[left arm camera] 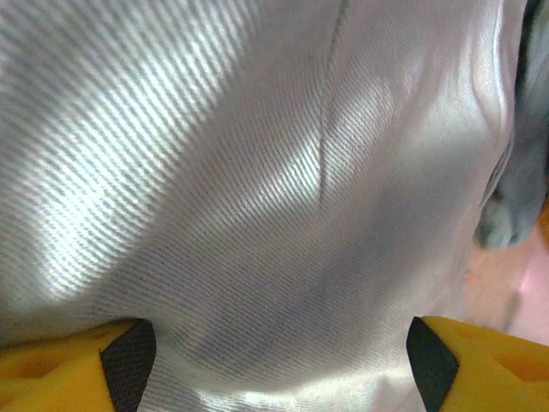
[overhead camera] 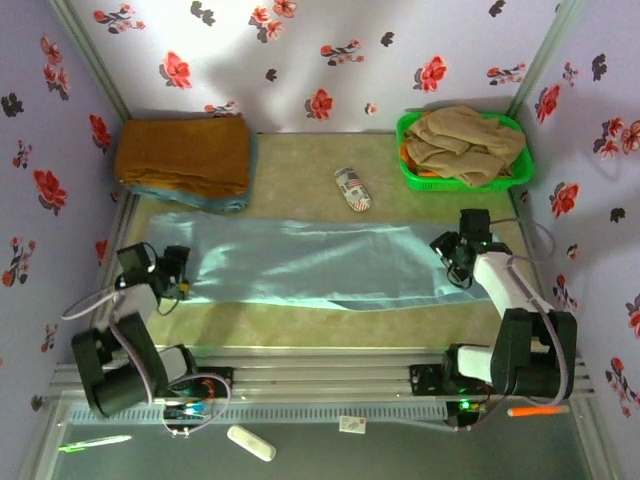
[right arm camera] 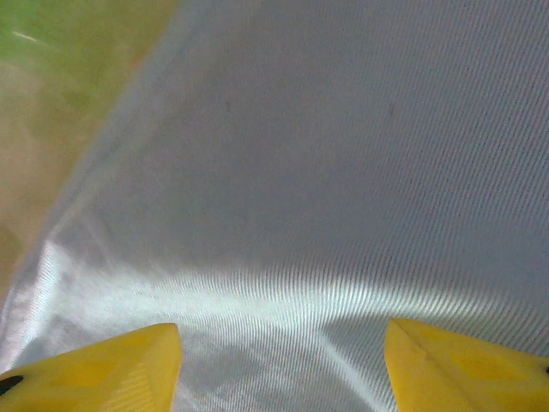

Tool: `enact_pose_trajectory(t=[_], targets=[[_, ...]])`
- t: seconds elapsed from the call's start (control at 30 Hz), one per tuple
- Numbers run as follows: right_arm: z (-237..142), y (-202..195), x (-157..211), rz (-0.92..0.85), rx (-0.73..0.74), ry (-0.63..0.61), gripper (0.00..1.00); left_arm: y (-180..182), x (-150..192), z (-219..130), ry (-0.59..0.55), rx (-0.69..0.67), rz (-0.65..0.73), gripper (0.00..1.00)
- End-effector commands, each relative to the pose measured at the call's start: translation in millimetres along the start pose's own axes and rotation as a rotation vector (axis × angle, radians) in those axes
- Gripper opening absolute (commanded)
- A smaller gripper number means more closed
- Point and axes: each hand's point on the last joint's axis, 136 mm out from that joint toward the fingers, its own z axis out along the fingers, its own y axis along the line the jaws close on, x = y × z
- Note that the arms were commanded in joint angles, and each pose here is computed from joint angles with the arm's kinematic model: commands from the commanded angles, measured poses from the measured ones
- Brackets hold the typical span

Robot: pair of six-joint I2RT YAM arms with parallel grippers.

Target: Fold and stack the trousers

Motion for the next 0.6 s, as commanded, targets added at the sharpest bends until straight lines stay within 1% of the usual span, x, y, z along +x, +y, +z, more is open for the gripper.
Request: enact_pose_trajectory(t=[0.0,0.1,0.17,0.27,0.37,0.47,0.5,0.57], targets=[[-19.6,9.0,-10.4,-0.034,-0.025,-0.016,0.66,49.5,-17.1,19.5,-0.015,-0.141,-0.067,0.8],[-28.0,3.5,-12.3,-0.025,-0.015,-0.015,0.67,45.2,-32.9,27.9,-0.028,-0.121,-0.102,0.79],[-31.4,-2.7,-14.9,-0.017,-0.004,-0.026,0.69,35.1,-34.3,30.3,-0.01,-0.084,-0.099,0.77],[-32.6,-10.1,-16.2,-0.01,0.006,-0.02,0.69,7.5,-22.7,19.6,0.02,-0.043,0.005,0.77],[-32.6,-12.4,-13.4,-0.01,-0.002,-0.007,0.69,-24.9,-1.3,-11.9,0.009,-0.052,0.202,0.81],[-33.2,-12.7,-12.0,-0.005,-0.018,-0.007,0.69,-59.0,32.1,-51.5,-0.019,-0.054,0.456,0.81],[-33.1,-11.8,-11.3,-0.002,-0.028,-0.006,0.68,-68.9,51.4,-61.0,-0.002,-0.048,0.561,0.79],[-31.9,-9.9,-8.6,0.003,-0.045,0.004,0.68,-78.5,94.8,-69.5,0.084,-0.042,0.748,0.74]])
